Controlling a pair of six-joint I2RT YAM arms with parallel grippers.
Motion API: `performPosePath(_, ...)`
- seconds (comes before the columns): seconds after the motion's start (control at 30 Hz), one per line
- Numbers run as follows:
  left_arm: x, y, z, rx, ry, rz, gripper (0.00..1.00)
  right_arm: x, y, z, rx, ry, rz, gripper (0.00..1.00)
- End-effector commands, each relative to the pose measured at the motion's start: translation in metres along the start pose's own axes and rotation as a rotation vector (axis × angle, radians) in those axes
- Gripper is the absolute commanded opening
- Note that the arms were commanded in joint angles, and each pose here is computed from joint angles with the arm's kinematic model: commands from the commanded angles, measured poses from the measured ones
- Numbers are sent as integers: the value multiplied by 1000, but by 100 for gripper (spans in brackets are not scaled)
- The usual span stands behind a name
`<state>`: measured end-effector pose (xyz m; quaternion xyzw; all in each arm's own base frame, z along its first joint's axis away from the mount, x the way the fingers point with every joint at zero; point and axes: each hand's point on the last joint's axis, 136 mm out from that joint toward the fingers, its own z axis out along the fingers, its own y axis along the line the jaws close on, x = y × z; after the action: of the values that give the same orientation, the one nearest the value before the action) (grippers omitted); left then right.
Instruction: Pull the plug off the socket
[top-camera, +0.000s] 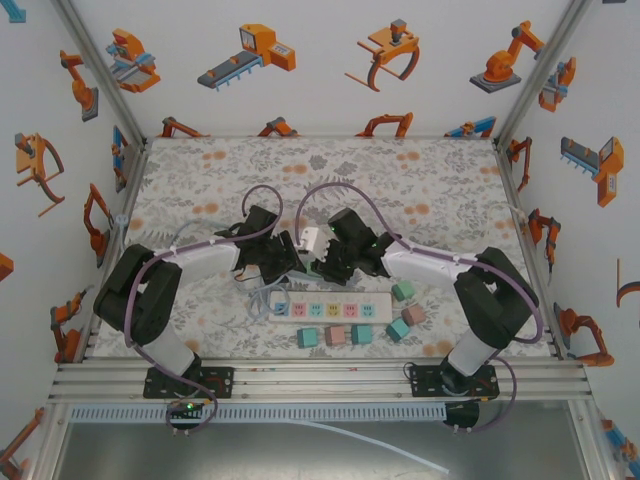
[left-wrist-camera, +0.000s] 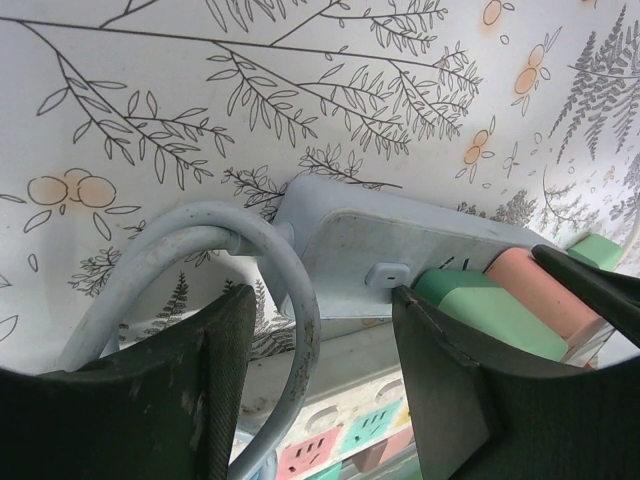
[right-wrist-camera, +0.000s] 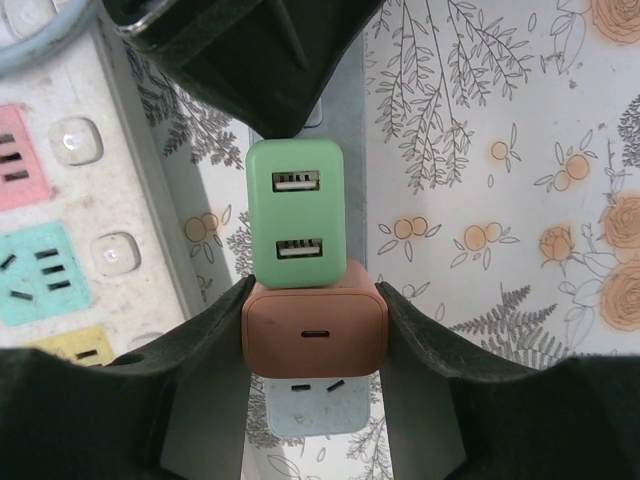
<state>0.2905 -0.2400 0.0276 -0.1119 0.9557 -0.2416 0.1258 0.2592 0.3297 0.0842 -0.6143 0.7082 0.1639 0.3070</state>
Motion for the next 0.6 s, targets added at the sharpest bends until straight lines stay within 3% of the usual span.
performPosePath(0.0,57,156,24,-560,99,13,57,-36,9,-10,36,-32,-220,22)
performPosePath(0.07,56,157,23,-567,96,17,57,-32,11,-6,34,-7,-244,22)
performPosePath(0.17,55,158,23,-574,92,20,57,-48,11,-13,10,-116,-149,22)
performPosePath(0.3,56,158,25,-571,98,17,57,-62,-22,-28,-1,-278,170,22)
performPosePath(0.37,56,158,25,-572,100,18,57,-54,-44,-29,33,-285,310,19)
performPosePath(0.5,55,158,24,-576,95,23,57,-36,-32,-14,49,-91,183,17)
performPosePath(0.57,53,159,24,-584,93,28,57,-39,-17,-12,36,-67,70,17)
